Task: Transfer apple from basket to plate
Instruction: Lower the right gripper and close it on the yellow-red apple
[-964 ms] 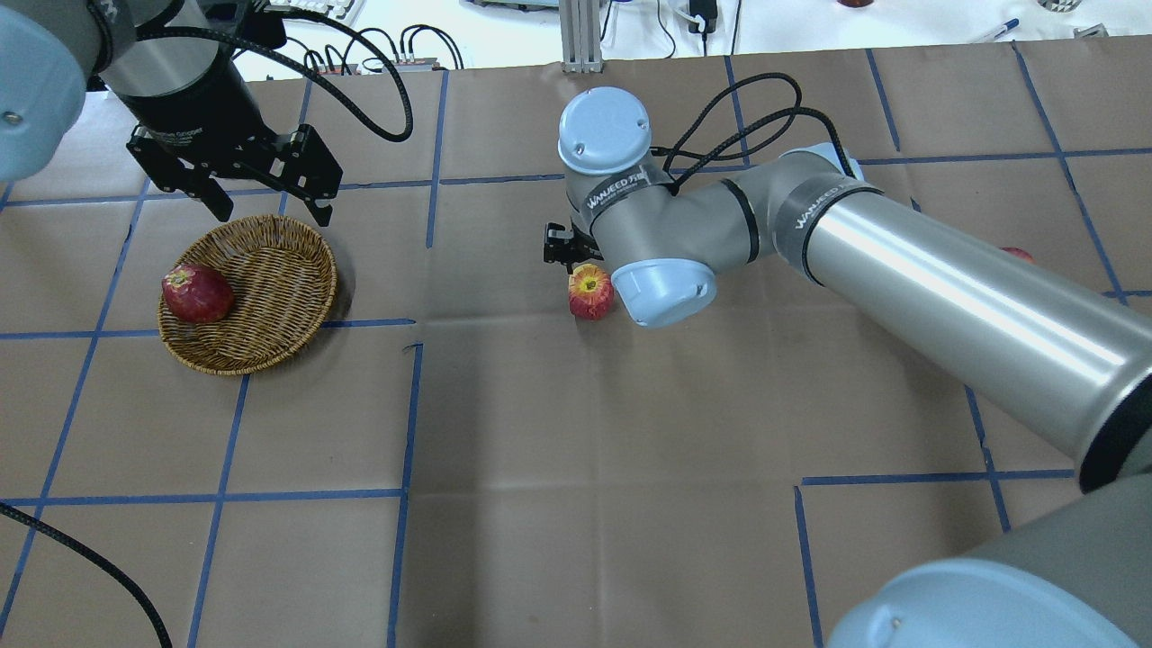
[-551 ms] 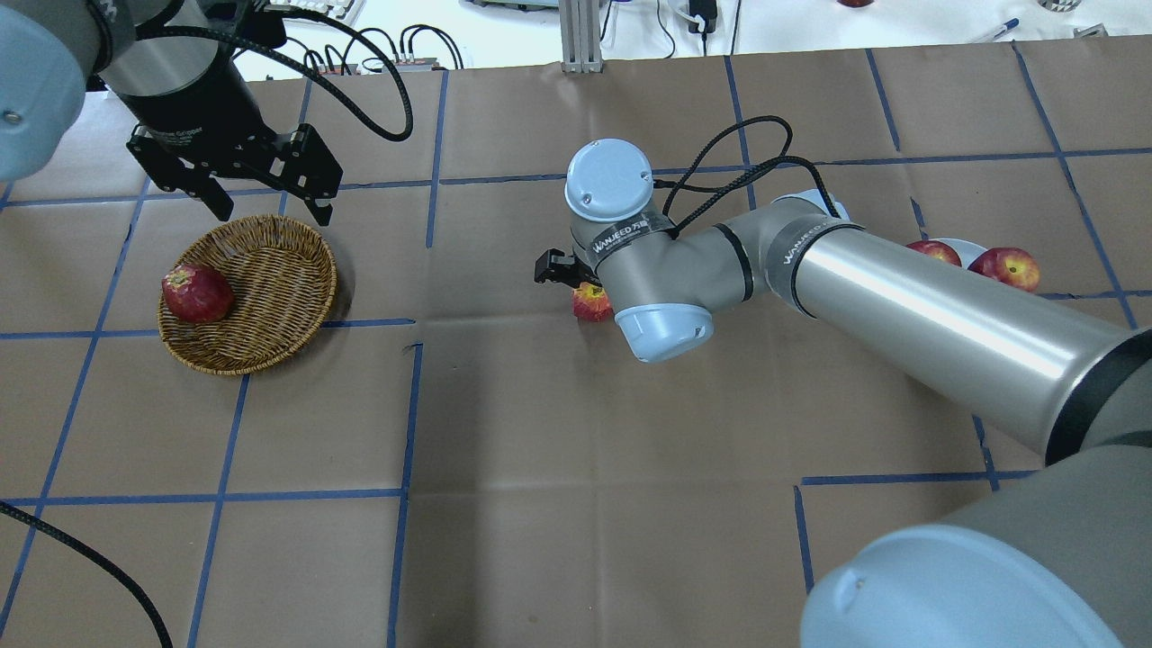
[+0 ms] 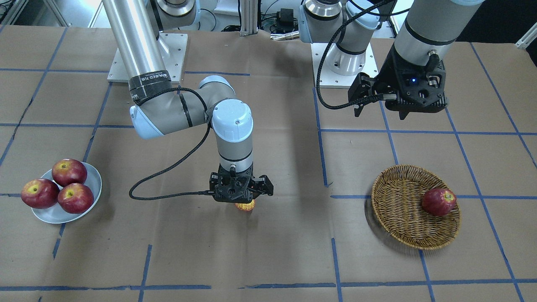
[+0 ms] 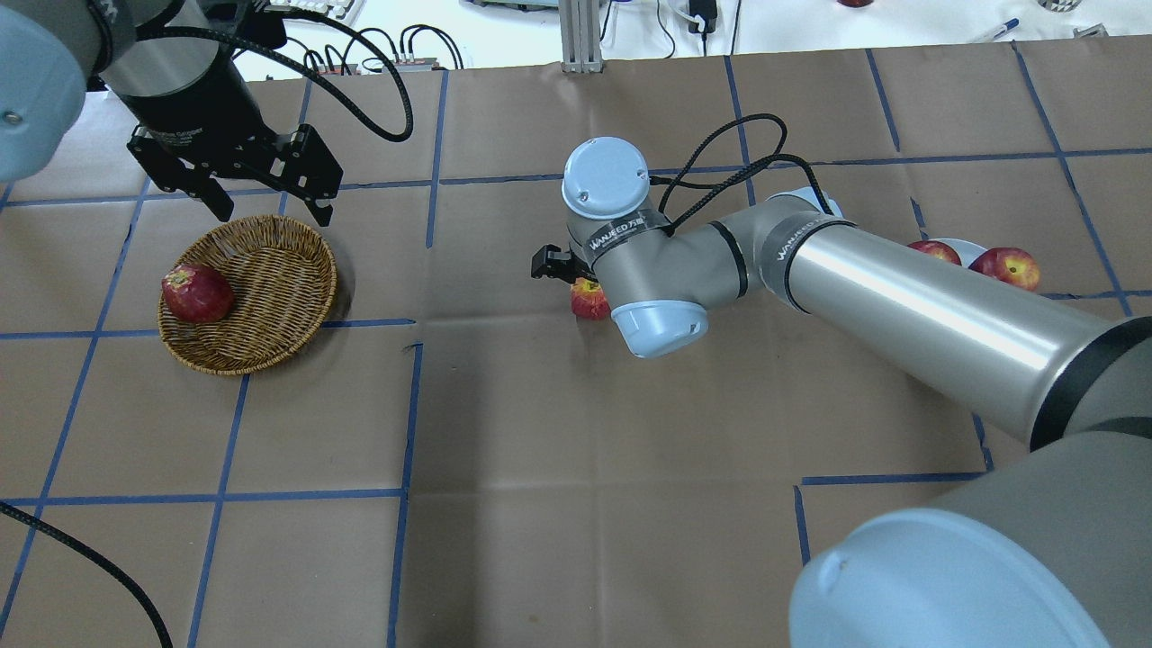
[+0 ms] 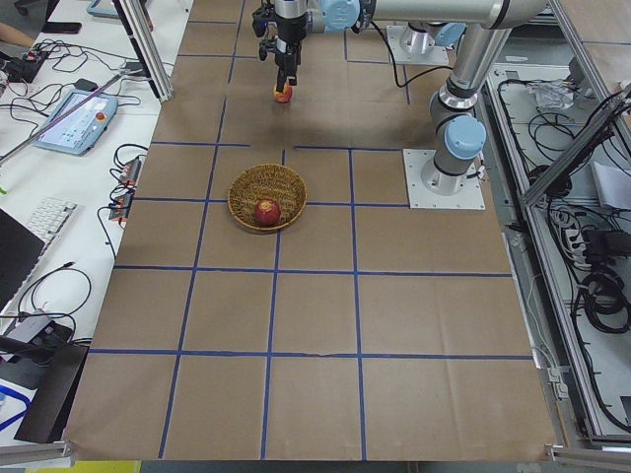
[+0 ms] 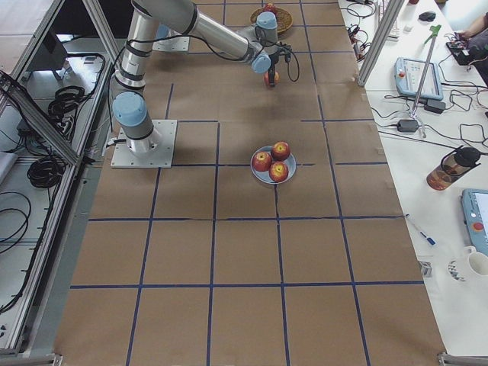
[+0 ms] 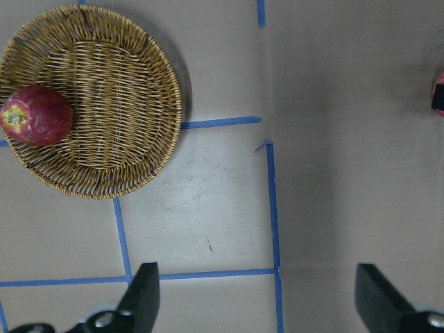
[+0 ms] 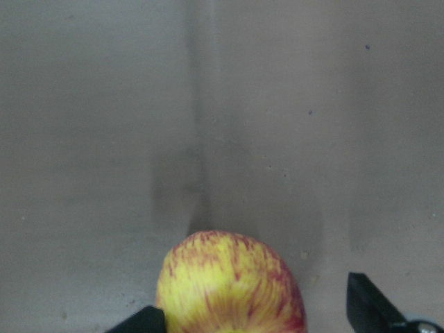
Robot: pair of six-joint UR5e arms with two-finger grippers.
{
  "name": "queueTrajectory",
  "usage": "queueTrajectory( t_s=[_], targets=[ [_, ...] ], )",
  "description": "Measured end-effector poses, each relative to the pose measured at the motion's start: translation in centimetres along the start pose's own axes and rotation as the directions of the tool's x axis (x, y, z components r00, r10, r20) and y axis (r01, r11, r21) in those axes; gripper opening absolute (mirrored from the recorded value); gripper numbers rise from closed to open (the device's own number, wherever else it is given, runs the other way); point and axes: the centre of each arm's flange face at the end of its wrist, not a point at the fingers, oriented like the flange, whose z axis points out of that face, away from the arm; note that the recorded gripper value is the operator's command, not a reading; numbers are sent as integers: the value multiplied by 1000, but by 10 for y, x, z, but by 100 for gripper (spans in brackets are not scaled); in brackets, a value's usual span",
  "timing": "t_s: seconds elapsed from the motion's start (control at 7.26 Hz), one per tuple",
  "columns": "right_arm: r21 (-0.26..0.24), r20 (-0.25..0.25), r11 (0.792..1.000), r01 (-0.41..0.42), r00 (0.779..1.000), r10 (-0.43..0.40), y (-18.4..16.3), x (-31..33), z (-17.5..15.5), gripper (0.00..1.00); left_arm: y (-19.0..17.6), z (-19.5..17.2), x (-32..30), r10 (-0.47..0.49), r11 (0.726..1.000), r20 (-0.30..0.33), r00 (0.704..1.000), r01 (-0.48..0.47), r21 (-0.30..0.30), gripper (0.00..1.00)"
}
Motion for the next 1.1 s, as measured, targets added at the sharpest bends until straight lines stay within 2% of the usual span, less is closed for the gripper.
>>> queueTrajectory(
  t_s=[0.55,1.1],
  targets=[
    [-25,-10,1000,7,1000,-7,3,-4,19,100,0,0,0,0,1000,0,1000,0,1,99],
    [-23,-5,1000,14,1000,-14,4,-9,19,100,0,0,-1,3,1000,2,1000,-3,-1,99]
  ],
)
